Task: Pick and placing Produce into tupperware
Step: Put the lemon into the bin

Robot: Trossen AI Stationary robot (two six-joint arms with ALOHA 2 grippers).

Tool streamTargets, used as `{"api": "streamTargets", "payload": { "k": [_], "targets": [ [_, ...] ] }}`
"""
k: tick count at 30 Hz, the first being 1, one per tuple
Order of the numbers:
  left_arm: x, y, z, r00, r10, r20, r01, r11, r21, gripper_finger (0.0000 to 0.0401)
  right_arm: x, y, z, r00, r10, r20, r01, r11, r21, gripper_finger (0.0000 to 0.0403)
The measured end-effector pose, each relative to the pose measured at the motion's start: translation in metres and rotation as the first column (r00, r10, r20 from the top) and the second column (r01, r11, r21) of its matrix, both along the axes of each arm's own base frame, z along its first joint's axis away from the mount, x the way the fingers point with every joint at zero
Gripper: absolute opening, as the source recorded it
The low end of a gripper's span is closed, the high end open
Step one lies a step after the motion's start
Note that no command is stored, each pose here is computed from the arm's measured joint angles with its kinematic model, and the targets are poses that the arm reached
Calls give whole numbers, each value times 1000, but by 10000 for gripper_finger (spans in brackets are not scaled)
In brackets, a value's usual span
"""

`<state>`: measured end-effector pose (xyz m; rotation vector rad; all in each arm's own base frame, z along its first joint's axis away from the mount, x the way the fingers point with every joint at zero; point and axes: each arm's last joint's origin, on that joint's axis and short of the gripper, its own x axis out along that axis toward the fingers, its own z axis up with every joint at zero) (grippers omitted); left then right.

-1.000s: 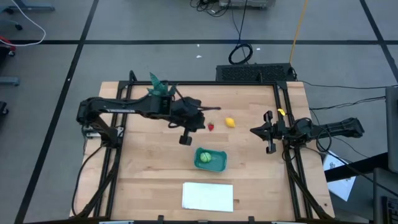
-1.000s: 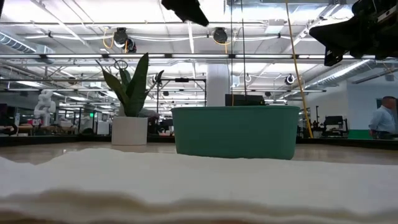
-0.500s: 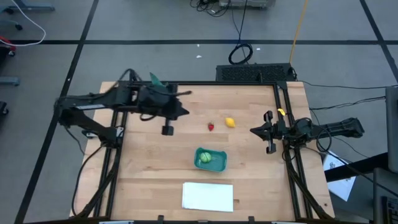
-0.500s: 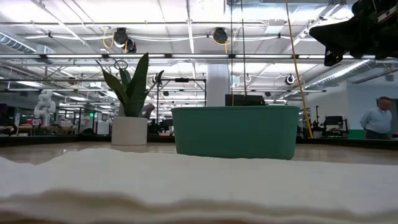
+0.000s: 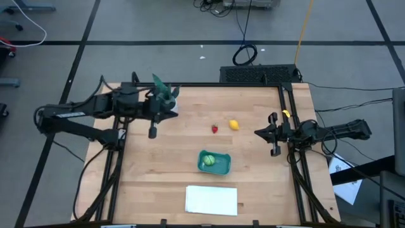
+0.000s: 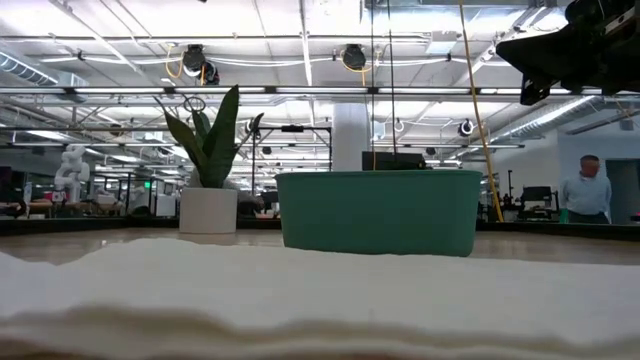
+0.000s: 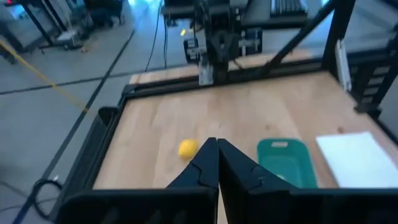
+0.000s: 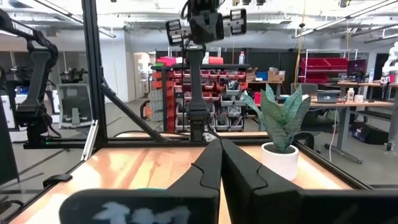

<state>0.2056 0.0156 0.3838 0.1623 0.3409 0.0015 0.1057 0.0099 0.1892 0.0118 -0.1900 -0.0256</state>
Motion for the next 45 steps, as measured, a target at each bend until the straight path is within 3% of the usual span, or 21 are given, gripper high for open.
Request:
{"api": "streamTargets", "payload": {
  "k": [6, 17, 27, 36, 45],
  "targets": [
    [-10, 2, -18, 991, -15, 130, 25, 997, -70, 0, 0, 0, 0, 1000, 0, -2, 0, 1000, 2, 0],
    [-22, 0, -47, 969, -18, 248, 35, 997, -67, 0, 0, 0, 0, 1000, -2, -2, 2, 1000, 1, 0],
    [-23, 2, -80, 965, 21, 262, -7, 998, -56, 0, 0, 0, 0, 1000, -2, -2, 2, 1000, 1, 0],
    [-54, 4, -89, 938, 71, 340, -55, 997, -58, 0, 0, 0, 0, 1000, -3, -4, 3, 1000, -3, 0],
    [-71, 7, -121, 941, 99, 325, -71, 993, -97, 0, 0, 0, 0, 1000, -4, -2, 4, 1000, -5, 0]
  ]
}}
